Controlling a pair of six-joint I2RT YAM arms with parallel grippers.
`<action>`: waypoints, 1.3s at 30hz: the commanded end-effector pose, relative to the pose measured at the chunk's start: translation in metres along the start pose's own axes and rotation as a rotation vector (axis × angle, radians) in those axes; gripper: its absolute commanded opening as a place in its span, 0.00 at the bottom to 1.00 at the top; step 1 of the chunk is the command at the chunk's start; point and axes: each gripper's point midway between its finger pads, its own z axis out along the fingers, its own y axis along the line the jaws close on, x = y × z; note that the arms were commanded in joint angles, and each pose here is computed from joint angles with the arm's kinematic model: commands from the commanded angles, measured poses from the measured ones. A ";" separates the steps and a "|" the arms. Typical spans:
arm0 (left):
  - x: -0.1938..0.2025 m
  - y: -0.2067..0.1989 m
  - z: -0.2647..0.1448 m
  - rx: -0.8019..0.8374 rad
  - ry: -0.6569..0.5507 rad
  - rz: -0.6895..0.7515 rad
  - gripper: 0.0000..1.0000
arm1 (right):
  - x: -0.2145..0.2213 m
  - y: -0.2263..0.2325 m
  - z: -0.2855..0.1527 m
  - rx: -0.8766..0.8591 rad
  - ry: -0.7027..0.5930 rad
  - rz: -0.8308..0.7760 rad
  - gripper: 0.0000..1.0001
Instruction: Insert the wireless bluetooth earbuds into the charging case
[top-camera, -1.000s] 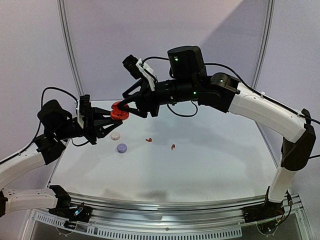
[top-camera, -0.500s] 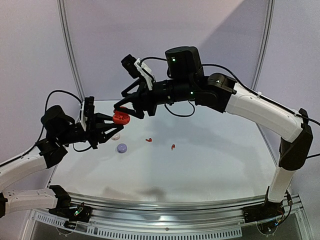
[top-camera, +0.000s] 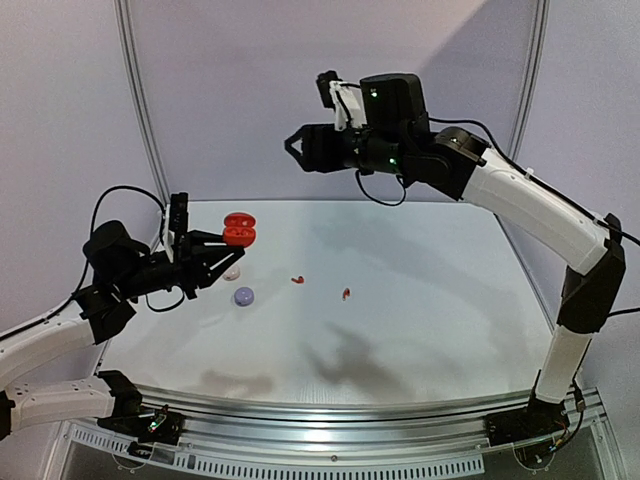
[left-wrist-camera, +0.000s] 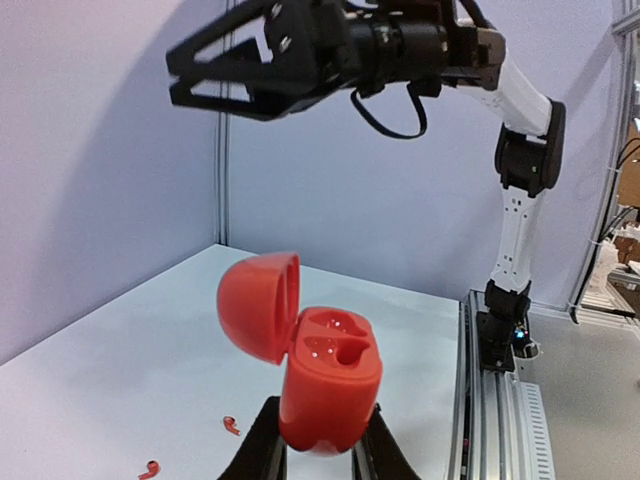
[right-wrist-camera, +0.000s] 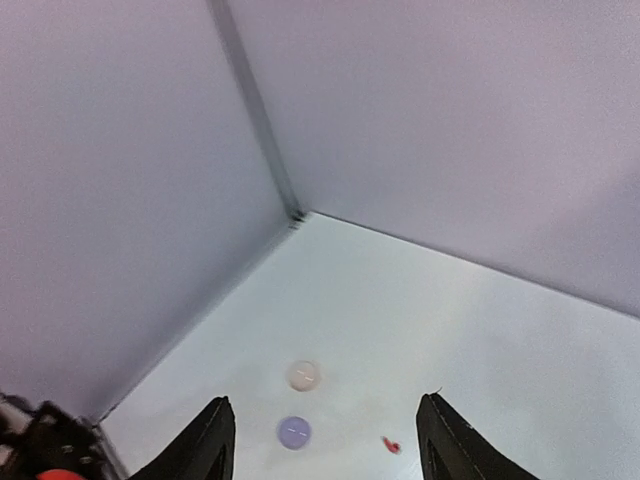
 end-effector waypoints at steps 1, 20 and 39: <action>-0.003 0.010 -0.006 -0.056 -0.022 -0.005 0.00 | 0.079 -0.119 0.001 0.532 0.227 0.048 0.62; 0.001 0.012 -0.012 -0.072 -0.024 -0.007 0.00 | 0.314 -0.209 0.067 0.713 0.825 0.214 0.62; 0.002 0.013 -0.014 -0.074 -0.025 -0.008 0.00 | 0.378 -0.219 0.055 0.747 1.013 0.207 0.32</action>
